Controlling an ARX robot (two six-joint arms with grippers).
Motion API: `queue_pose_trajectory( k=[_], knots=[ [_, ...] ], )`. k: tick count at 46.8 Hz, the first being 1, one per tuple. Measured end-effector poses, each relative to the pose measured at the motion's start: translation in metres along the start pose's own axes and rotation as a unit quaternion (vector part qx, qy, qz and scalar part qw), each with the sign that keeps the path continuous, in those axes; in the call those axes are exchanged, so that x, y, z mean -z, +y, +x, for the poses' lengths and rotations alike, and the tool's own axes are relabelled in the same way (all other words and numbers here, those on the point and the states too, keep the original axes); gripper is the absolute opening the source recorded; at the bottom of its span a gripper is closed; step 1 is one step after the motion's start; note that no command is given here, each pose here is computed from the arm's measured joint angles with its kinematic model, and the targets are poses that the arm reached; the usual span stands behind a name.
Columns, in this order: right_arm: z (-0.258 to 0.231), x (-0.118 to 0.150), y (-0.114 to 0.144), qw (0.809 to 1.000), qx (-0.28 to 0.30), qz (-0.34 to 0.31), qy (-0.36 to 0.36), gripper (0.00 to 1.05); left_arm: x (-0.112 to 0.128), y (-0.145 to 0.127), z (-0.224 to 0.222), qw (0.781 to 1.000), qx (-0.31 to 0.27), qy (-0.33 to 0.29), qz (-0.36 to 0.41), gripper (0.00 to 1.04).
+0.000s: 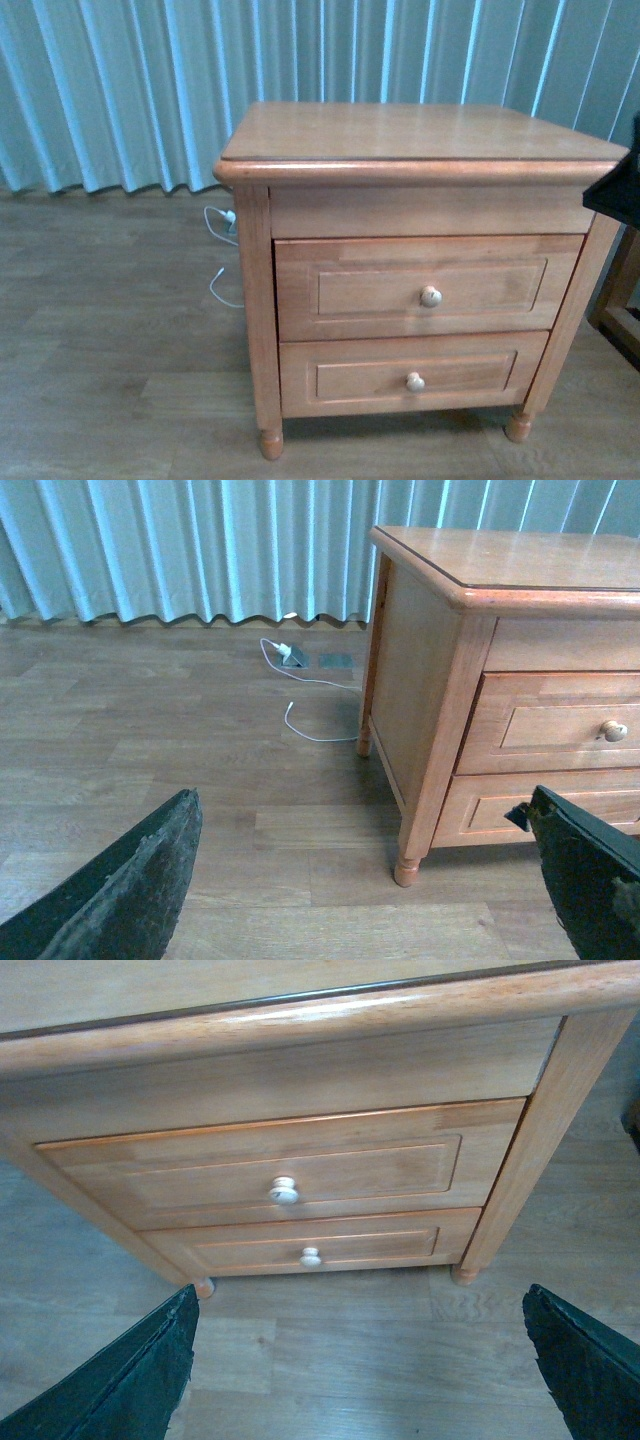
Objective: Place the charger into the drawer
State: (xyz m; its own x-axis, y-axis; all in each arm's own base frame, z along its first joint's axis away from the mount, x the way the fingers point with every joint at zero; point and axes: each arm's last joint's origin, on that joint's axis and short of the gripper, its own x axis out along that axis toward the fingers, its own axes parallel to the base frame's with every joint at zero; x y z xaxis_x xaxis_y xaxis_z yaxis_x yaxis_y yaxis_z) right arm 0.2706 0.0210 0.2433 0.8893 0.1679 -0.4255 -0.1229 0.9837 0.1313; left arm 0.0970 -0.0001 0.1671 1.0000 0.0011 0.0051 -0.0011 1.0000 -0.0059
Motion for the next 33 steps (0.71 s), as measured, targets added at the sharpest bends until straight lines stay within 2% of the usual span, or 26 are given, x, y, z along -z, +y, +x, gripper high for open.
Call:
queue_pose_trajectory(
  k=[17, 28, 30, 33],
  knots=[
    [-0.116, 0.027, 0.006, 0.998, -0.018, 0.002, -0.066, 0.97, 0.000, 0.000, 0.000, 1.000, 0.000, 0.000, 0.000, 0.99],
    [-0.121, 0.031, 0.003, 0.997, -0.006, 0.014, -0.072, 0.97, 0.000, 0.000, 0.000, 1.000, 0.000, 0.000, 0.000, 0.99],
    [-0.120, 0.035, 0.000, 0.991, 0.035, -0.008, -0.130, 0.89, 0.000, 0.000, 0.000, 1.000, 0.000, 0.000, 0.000, 0.99],
    [-0.120, 0.044, -0.003, 0.979, 0.066, -0.025, -0.192, 0.78, 0.000, 0.000, 0.000, 1.000, 0.000, 0.000, 0.000, 0.99]
  ],
)
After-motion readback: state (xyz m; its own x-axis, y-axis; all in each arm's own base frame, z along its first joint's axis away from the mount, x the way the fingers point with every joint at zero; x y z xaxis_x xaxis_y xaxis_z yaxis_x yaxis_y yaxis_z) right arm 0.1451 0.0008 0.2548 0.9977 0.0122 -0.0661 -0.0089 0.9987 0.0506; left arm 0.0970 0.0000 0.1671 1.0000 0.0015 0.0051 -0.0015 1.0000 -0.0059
